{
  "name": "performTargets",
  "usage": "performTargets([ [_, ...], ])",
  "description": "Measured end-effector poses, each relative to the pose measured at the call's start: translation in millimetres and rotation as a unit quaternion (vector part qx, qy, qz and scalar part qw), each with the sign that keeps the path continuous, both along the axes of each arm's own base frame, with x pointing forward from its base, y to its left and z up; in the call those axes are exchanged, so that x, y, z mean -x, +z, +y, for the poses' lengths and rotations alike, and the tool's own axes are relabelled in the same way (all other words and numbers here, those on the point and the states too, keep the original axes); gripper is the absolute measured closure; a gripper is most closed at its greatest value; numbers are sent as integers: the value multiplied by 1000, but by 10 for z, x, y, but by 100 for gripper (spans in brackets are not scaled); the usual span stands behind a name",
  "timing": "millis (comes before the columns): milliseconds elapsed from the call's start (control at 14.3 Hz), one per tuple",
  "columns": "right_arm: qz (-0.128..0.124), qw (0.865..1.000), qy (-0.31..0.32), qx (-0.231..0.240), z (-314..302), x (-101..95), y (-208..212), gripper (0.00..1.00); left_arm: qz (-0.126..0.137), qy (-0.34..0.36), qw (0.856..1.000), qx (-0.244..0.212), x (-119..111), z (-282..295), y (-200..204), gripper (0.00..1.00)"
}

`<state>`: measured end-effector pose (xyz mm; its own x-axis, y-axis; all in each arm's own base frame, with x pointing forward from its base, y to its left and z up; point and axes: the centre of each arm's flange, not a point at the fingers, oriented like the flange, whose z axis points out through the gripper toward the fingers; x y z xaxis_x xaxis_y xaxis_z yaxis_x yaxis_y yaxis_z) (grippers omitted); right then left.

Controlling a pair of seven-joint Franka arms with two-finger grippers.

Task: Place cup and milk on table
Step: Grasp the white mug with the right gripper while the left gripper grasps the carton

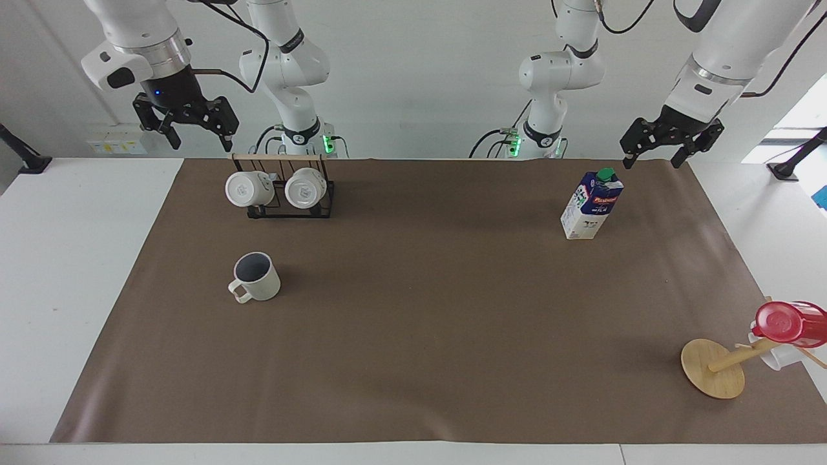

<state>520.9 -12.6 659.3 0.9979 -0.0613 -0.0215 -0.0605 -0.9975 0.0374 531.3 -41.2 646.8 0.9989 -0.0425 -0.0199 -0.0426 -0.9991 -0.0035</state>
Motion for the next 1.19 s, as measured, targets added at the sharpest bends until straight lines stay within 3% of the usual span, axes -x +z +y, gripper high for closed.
performTargets([
  [349,-24,1000,4,-12,120,-162,-361,0,0,0,1000,0,0,1,0,0],
  [907,-13,999,28,-9,403,-549,-1613,0,-5,3,1000,0,25,30,53,0],
  [1186,-26,999,38,-6,518,-784,-2278,0,10,3,1000,-2,102,28,22,0],
])
